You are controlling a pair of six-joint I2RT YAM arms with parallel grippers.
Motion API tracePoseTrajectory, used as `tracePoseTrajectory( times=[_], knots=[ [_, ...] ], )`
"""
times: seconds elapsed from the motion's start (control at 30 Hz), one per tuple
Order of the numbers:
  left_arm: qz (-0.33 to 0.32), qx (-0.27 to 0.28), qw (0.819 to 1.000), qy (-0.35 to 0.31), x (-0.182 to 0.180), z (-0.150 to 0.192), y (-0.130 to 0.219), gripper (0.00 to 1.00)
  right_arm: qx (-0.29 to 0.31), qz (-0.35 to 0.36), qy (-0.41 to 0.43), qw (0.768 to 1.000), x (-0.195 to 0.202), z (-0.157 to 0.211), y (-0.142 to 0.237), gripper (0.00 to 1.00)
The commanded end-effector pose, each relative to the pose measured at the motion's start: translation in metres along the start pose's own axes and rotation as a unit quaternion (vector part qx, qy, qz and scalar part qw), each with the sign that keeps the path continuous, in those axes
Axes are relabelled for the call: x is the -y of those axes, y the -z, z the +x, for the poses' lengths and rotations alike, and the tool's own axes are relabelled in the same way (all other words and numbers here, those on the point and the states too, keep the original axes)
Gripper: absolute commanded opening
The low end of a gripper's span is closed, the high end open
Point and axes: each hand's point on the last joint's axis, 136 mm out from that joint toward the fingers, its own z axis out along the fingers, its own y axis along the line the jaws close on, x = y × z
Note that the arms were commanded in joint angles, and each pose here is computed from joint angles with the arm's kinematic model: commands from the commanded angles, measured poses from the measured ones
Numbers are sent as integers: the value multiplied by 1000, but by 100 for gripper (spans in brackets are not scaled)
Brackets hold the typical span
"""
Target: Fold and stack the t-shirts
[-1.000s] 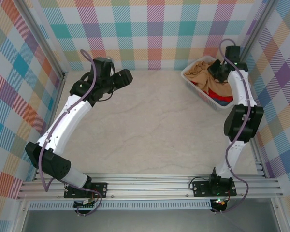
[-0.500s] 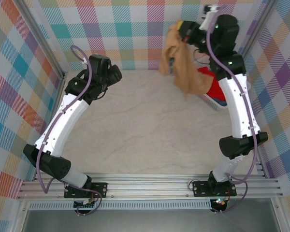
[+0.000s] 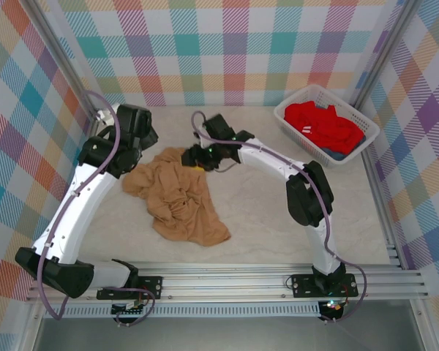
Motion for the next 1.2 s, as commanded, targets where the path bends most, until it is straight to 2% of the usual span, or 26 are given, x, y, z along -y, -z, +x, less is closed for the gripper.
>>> tracePoseTrajectory(
  times=[0.0, 0.17, 0.3, 0.4, 0.47, 0.63, 0.77, 0.83, 0.87, 0.93, 0.97, 1.17],
  knots=[
    [-36, -101, 994, -16, -24, 55, -21, 81, 43, 17, 26, 999, -5, 4, 62, 47],
    [-58, -223, 973, 31, -50, 123, -51, 77, -67, 104, 62, 990, 50, 112, 53, 48],
    [-83, -260, 961, 46, -64, 151, -68, 74, -180, 131, 84, 971, 68, 195, 46, 52],
    [-103, -273, 955, 43, -71, 164, -78, 72, -237, 146, 102, 955, 72, 230, 30, 52],
    [-119, -283, 950, 51, -78, 170, -84, 71, -251, 178, 101, 946, 83, 238, 22, 53],
    [-109, -284, 950, 73, -81, 170, -89, 72, -237, 244, 97, 935, 106, 230, 16, 58],
    [-92, -300, 943, 112, -83, 179, -96, 73, -244, 270, 76, 928, 120, 229, 3, 55],
    [-85, -307, 938, 139, -84, 182, -99, 74, -247, 270, 52, 929, 126, 226, -4, 43],
    [-84, -306, 937, 146, -86, 181, -99, 74, -243, 273, 42, 930, 130, 223, -5, 34],
    [-85, -302, 937, 155, -88, 177, -100, 74, -217, 284, 23, 933, 139, 205, 2, 7],
    [-84, -301, 937, 158, -88, 176, -99, 74, -197, 291, 15, 936, 142, 193, 9, 0],
    [-69, -286, 938, 182, -82, 162, -97, 74, -43, 322, -19, 945, 163, 78, 97, 0]
  ],
)
